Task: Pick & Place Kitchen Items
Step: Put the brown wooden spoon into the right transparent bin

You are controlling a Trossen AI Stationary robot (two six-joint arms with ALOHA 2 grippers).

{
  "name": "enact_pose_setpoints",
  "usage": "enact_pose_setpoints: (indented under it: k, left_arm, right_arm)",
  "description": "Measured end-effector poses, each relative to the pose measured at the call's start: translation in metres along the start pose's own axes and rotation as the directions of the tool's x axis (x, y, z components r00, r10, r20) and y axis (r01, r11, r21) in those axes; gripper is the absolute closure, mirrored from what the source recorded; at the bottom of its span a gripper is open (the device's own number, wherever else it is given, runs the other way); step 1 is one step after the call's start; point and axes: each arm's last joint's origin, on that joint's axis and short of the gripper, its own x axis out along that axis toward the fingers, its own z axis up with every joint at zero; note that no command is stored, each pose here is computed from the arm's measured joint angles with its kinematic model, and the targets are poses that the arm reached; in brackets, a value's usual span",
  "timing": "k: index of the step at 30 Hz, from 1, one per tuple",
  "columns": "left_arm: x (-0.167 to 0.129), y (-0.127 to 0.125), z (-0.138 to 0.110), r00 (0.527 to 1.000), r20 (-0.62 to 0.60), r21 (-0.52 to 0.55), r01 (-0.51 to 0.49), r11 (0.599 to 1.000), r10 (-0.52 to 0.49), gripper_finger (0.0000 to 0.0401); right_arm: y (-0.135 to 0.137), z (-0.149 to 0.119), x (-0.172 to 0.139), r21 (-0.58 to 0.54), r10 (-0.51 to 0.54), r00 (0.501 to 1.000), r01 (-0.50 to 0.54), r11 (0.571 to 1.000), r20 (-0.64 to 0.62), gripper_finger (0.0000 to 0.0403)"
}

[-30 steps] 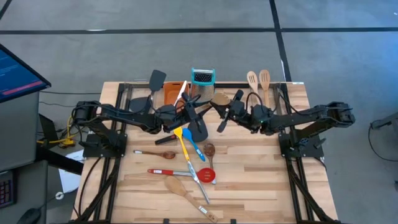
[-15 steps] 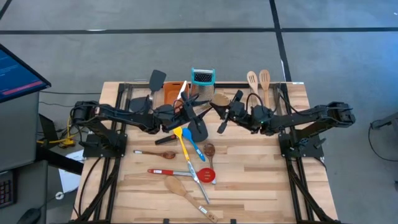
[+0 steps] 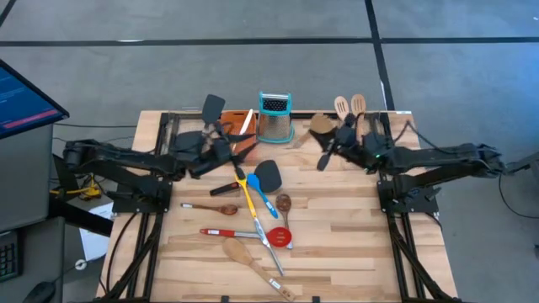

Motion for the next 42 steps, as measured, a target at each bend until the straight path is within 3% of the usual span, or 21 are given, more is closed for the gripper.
enact_pose_setpoints:
  k: [13, 18, 26, 31, 42]
  left_arm:
    - [-0.050, 0.018, -0.007, 0.999, 0.054, -0.076, 0.003, 0.997, 0.001, 0.0326]
    - [-0.051, 0.017, -0.008, 0.999, 0.054, -0.076, 0.009, 0.997, -0.005, 0.0335]
    - [-0.051, 0.017, -0.009, 0.999, 0.050, -0.074, 0.009, 0.997, -0.006, 0.0343]
    - [-0.051, 0.017, -0.009, 0.999, 0.051, -0.074, 0.009, 0.997, -0.005, 0.0343]
    - [-0.051, 0.017, -0.009, 0.999, 0.051, -0.075, 0.009, 0.997, -0.005, 0.0343]
  right_arm:
    - [-0.071, 0.005, -0.062, 0.133, -0.204, 0.967, 0.224, 0.965, -0.149, 0.0388]
    - [-0.090, -0.007, -0.081, 0.149, -0.338, 0.903, 0.385, 0.911, -0.266, 0.0388]
    - [-0.108, -0.022, -0.100, 0.177, -0.460, 0.792, 0.560, 0.809, -0.401, 0.0388]
    - [-0.116, -0.032, -0.103, 0.187, -0.473, 0.724, 0.625, 0.758, -0.502, 0.0388]
    - [-0.129, -0.066, -0.088, 0.300, -0.424, 0.745, 0.620, 0.725, -0.514, 0.0388]
